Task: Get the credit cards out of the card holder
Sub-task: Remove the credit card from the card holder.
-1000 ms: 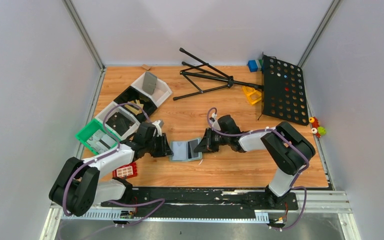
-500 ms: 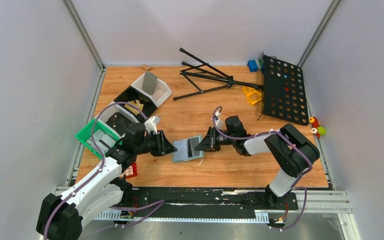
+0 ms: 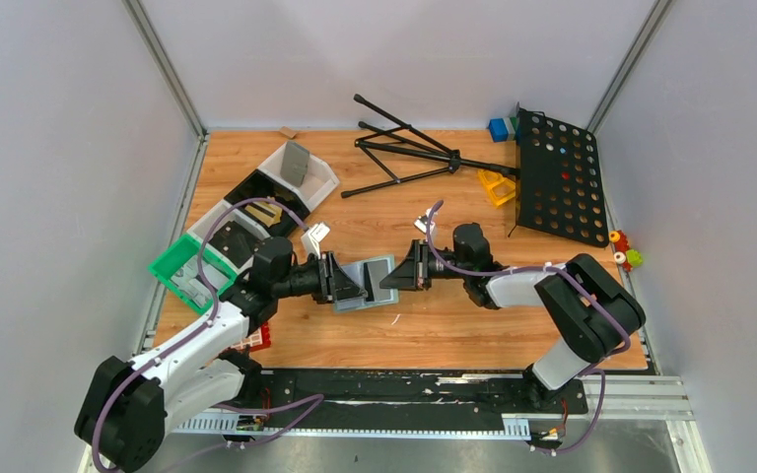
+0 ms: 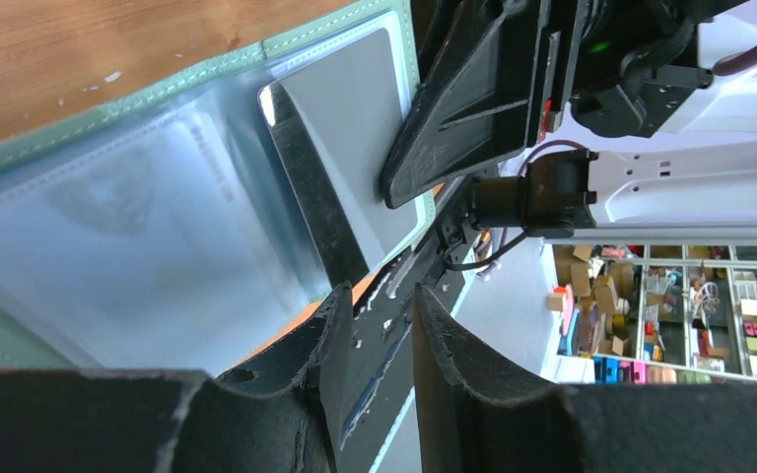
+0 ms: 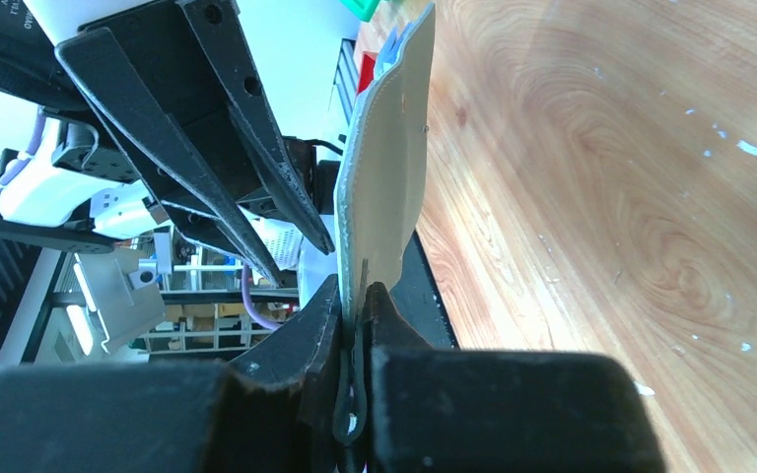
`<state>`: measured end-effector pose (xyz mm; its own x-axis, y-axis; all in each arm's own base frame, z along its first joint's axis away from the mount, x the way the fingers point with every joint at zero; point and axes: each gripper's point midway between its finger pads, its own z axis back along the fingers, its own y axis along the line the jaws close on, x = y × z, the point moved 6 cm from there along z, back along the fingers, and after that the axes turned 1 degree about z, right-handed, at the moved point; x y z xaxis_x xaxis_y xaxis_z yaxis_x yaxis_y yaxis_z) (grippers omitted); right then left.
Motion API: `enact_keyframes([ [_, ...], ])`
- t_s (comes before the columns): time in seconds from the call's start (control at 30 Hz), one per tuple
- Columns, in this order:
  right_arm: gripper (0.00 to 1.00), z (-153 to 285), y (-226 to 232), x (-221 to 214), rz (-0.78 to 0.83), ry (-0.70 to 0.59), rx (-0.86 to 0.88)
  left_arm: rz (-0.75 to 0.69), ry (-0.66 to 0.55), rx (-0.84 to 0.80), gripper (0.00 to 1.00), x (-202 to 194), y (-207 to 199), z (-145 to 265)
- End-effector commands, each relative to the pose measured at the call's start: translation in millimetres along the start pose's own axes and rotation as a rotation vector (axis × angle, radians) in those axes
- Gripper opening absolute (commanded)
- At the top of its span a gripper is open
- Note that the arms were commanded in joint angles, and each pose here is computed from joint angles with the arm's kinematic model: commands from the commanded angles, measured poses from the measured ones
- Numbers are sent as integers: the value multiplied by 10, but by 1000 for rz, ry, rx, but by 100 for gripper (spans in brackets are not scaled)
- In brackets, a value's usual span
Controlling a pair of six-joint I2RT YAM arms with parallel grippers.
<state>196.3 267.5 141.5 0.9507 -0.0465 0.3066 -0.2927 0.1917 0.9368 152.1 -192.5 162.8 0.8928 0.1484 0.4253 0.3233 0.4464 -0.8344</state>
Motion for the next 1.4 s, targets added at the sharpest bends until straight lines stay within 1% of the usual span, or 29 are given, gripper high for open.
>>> enact_keyframes([
  [0.0,0,50,271,52,80,-10,113,-11,-4,-69,36,38,-111,-10],
  [0.3,0,70,351,40,82,-3,163,14,11,-56,36,29,-86,-33],
  [0.47,0,60,378,16,80,12,187,25,15,-149,37,28,-181,-55],
  [0.53,0,71,394,3,76,10,202,25,16,-168,35,34,-208,-63],
  [0.6,0,73,388,-6,71,11,204,21,19,-182,29,34,-226,-59],
  [0.63,0,76,386,-8,72,11,204,19,16,-187,24,36,-236,-54],
  [0.7,1,75,378,-17,67,13,202,12,9,-193,11,43,-258,-41],
  [0.73,2,78,373,-23,64,14,201,9,5,-194,3,44,-261,-35],
  [0.77,4,82,371,-22,61,11,200,8,5,-192,0,42,-262,-31],
  [0.83,10,93,360,-14,56,7,196,6,13,-172,0,31,-238,-29],
  [0.9,12,117,348,1,46,0,191,2,20,-133,0,22,-201,-24],
  [0.97,9,146,342,14,42,-7,190,5,26,-105,0,7,-174,-14],
  [1.07,9,182,321,23,39,-14,185,10,20,-98,0,5,-174,3],
  [1.2,5,235,286,40,30,-25,175,23,3,-84,0,33,-147,29],
  [1.37,6,308,222,53,21,-39,162,37,-20,-76,0,71,-114,64],
])
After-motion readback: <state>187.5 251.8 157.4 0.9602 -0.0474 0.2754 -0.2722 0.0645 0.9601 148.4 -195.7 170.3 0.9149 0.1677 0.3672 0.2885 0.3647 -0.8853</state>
